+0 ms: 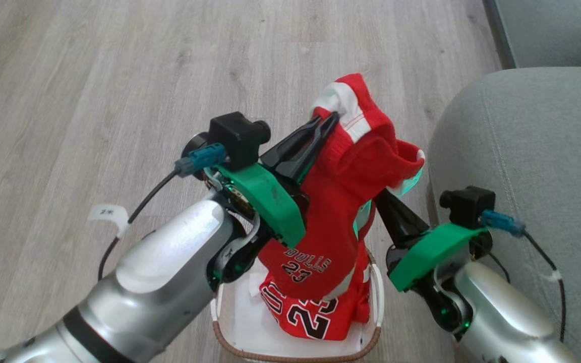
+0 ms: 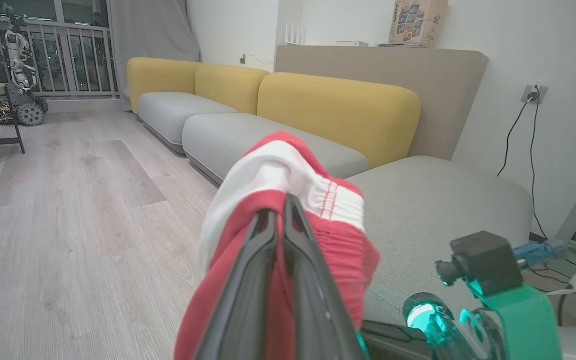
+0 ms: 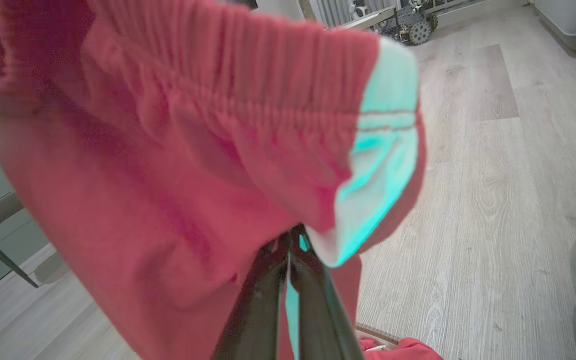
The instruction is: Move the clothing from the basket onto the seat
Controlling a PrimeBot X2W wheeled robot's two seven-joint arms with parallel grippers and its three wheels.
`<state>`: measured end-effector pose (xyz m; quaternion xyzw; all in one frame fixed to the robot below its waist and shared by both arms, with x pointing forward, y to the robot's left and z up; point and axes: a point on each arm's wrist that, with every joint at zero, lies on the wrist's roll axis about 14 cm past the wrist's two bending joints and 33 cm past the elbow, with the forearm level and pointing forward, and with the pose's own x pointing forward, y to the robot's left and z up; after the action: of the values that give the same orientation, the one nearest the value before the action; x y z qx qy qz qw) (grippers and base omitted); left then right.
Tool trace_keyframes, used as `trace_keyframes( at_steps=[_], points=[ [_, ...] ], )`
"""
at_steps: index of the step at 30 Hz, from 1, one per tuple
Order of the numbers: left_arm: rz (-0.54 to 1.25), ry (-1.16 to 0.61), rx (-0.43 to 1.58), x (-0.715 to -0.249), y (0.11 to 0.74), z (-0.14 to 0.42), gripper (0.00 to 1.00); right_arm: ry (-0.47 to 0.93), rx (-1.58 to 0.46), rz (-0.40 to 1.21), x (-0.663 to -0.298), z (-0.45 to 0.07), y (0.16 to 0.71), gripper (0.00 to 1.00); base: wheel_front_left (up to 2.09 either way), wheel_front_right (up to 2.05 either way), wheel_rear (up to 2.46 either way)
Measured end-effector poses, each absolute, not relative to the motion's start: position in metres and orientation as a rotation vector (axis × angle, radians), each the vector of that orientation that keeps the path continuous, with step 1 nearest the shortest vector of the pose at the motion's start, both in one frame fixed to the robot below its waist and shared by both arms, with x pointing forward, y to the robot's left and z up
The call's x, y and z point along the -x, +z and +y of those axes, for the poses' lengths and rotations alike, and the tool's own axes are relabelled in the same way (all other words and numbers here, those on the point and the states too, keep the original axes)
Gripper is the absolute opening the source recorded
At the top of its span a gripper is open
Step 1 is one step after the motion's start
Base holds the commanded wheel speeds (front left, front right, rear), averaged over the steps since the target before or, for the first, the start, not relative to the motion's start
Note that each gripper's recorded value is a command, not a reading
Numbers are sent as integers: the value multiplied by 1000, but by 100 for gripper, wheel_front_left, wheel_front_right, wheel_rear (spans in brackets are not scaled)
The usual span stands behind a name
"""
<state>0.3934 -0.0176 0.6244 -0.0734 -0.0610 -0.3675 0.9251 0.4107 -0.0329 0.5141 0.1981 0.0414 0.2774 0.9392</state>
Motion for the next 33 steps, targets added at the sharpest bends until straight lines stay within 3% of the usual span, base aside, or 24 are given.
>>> trace_keyframes(
  at_steps=[14,16,18,19,33],
  points=[
    [-80,-754,165,-400,606,-22,0,489,-384,-99,-399,-76,554,0,0,0,0],
    [-58,-755,169,-399,598,-23,21,469,-378,-134,-399,-85,563,0,0,0,0],
    [-32,-754,175,-398,589,-23,77,450,-371,-168,-399,-93,571,0,0,0,0],
    [-22,-755,176,-397,585,-24,100,441,-365,-185,-399,-97,576,0,0,0,0],
    [19,-852,217,-385,567,-56,100,316,-291,-364,-391,-152,623,0,0,0,0]
  ],
)
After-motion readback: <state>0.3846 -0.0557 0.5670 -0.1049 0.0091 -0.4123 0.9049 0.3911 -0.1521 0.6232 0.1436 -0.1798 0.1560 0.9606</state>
